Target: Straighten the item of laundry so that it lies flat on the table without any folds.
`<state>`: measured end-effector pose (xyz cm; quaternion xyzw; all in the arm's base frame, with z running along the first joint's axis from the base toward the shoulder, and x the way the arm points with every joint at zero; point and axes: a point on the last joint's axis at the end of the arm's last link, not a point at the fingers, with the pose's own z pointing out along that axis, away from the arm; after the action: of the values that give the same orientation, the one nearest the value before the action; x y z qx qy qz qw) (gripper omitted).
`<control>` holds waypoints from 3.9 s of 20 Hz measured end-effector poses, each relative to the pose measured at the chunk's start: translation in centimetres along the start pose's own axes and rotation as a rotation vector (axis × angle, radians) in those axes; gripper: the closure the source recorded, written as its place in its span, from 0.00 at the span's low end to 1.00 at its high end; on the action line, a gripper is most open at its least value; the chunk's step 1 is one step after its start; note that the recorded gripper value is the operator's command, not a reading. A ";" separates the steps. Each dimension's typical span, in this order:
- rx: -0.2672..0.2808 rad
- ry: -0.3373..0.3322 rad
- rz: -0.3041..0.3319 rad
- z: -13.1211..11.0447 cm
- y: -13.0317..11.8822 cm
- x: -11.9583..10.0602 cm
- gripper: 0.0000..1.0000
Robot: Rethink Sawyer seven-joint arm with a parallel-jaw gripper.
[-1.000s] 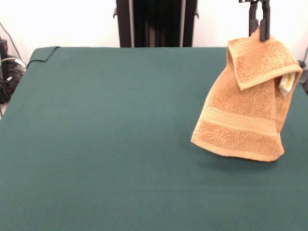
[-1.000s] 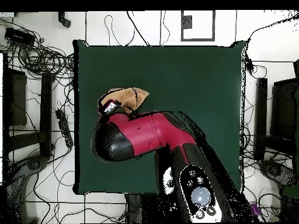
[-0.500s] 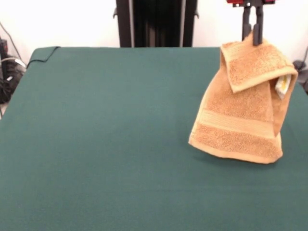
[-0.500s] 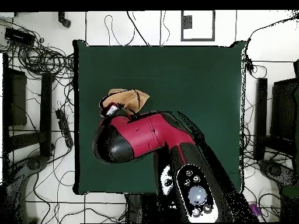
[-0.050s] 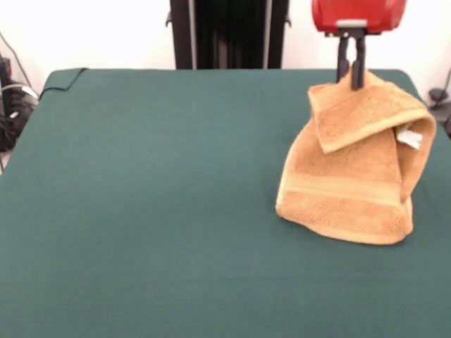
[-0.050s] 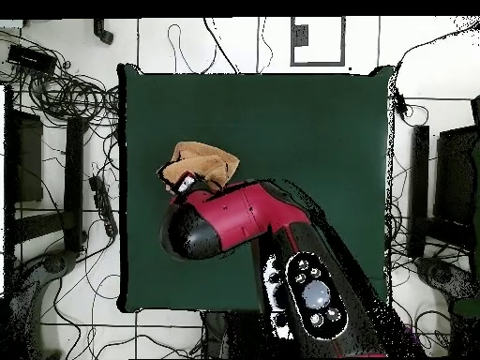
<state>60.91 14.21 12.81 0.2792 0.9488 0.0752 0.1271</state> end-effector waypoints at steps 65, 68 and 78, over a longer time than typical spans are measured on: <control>0.108 0.050 0.038 1.8 -15.7 -9.0 1.00; 0.109 0.045 0.020 1.9 -15.7 -8.9 0.00; 0.108 0.031 -0.025 2.1 -15.5 -8.7 0.00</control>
<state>60.68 -3.34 9.18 0.2723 0.9568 0.0266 0.0979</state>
